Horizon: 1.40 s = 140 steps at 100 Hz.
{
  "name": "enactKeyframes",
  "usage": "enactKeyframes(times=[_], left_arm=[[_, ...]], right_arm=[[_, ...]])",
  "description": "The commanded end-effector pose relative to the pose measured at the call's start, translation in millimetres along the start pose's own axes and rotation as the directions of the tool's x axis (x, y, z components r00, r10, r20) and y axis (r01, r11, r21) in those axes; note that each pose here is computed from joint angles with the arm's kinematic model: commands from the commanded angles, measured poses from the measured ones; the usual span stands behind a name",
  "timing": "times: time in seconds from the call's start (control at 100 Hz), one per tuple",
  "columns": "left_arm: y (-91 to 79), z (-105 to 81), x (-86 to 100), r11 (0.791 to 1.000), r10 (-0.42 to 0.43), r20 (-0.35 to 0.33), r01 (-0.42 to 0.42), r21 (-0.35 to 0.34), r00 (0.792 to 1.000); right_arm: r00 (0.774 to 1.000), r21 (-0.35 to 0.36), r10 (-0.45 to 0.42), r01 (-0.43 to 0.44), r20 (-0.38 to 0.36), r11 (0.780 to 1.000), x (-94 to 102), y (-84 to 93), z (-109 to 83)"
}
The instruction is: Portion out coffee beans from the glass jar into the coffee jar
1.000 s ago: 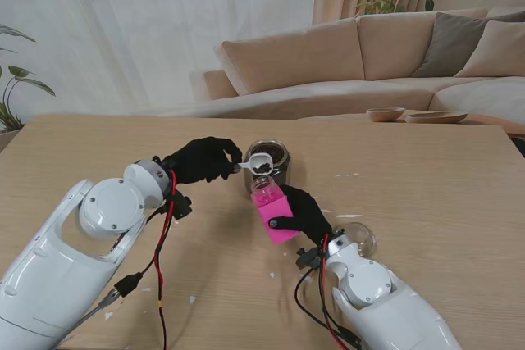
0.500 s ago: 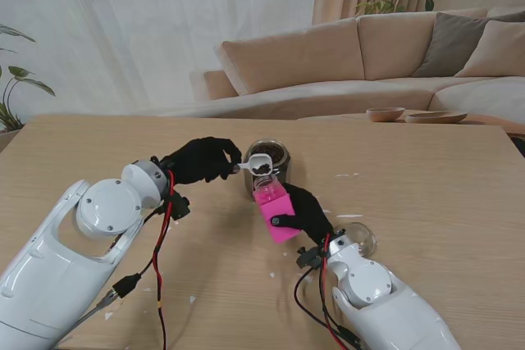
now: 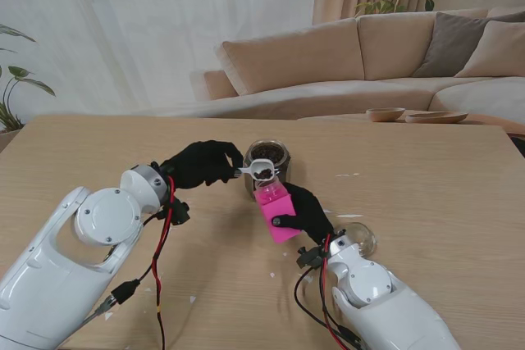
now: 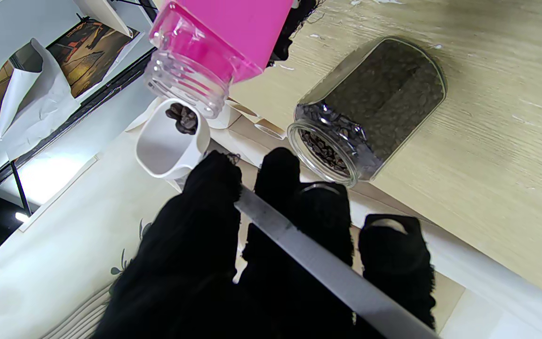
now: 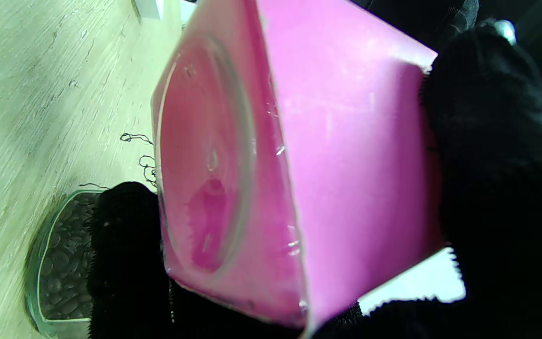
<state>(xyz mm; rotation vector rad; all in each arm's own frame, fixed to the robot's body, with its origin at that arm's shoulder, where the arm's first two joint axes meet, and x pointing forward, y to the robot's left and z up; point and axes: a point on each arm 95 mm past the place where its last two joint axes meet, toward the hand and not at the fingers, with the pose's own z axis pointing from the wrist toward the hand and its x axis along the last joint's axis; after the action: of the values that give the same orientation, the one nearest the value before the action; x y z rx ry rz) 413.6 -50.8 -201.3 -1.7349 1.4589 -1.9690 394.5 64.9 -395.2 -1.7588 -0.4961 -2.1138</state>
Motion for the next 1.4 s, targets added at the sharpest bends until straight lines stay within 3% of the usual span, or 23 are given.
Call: enactKeyframes(times=[0.0, 0.94, 1.39], left_arm=[[3.6, -1.7, 5.2, 1.000, 0.005, -0.017, -0.005, -0.014, 1.000], [10.4, -10.5, 12.2, 0.990, 0.134, -0.051, -0.132, 0.040, 0.990], [18.4, -13.6, 13.5, 0.970, 0.231, -0.077, -0.222, 0.102, 0.970]], right_arm=[[1.000, 0.019, 0.001, -0.001, -0.004, 1.000, 0.4, -4.6, 0.0], [0.999, 0.026, -0.017, 0.018, -0.030, 0.999, 2.2, -5.4, 0.5], [0.999, 0.029, -0.019, 0.019, -0.031, 0.999, 2.9, -6.1, 0.3]])
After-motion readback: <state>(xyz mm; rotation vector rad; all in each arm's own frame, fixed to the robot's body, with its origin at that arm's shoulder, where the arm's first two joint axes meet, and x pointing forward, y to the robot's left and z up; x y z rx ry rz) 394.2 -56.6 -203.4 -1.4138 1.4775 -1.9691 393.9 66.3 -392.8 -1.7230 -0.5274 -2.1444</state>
